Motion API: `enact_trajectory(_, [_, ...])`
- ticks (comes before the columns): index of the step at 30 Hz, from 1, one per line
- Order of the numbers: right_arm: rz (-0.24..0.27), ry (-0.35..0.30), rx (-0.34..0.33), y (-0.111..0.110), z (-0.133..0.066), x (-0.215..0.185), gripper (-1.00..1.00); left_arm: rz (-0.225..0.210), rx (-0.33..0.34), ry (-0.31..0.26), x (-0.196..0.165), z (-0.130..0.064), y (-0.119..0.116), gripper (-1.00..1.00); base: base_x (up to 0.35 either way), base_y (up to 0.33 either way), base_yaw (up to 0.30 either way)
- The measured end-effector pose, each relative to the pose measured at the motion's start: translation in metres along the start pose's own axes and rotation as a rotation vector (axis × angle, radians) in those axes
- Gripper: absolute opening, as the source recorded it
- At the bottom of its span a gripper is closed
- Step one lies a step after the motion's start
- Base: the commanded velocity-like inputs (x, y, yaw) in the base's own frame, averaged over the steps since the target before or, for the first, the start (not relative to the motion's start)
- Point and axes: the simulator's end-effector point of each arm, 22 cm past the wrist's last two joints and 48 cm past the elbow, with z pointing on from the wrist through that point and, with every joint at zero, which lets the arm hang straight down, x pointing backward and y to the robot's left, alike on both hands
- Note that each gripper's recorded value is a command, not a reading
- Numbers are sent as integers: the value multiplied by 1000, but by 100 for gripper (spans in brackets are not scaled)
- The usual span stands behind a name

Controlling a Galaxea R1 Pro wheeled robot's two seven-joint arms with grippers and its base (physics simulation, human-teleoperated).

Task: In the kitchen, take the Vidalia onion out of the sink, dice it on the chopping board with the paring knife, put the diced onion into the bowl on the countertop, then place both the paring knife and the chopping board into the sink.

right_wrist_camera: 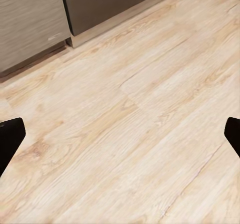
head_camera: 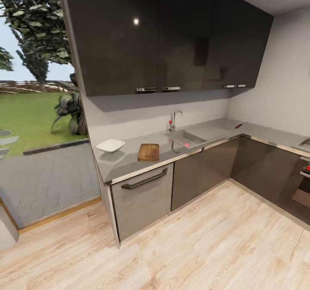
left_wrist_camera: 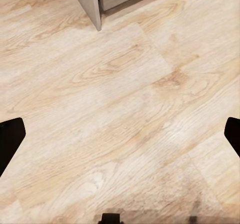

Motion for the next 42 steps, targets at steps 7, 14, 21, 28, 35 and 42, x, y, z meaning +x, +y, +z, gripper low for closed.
enact_trajectory(7, [0,1,0,-1,-5,-3,100,0,0,0,-1,-6,0,100,0,0,0])
enact_trajectory(14, [0,1,0,-1,-10,-5,100,0,0,0,-3,-11,0,100,0,0,0])
enact_trajectory(21, [0,1,1,-2,-15,-7,100,0,0,-1,-4,-17,0,100,0,0,0])
enact_trajectory(28, [0,0,0,-2,-17,-8,100,3,0,0,-5,-18,2,100,0,0,0])
enact_trajectory(35, [-1,-3,-1,-1,-17,-9,100,12,-8,3,-3,-18,10,100,0,0,0])
enact_trajectory(42, [-1,-13,-4,1,-16,-13,100,24,-21,-3,-6,-18,23,100,113,194,0])
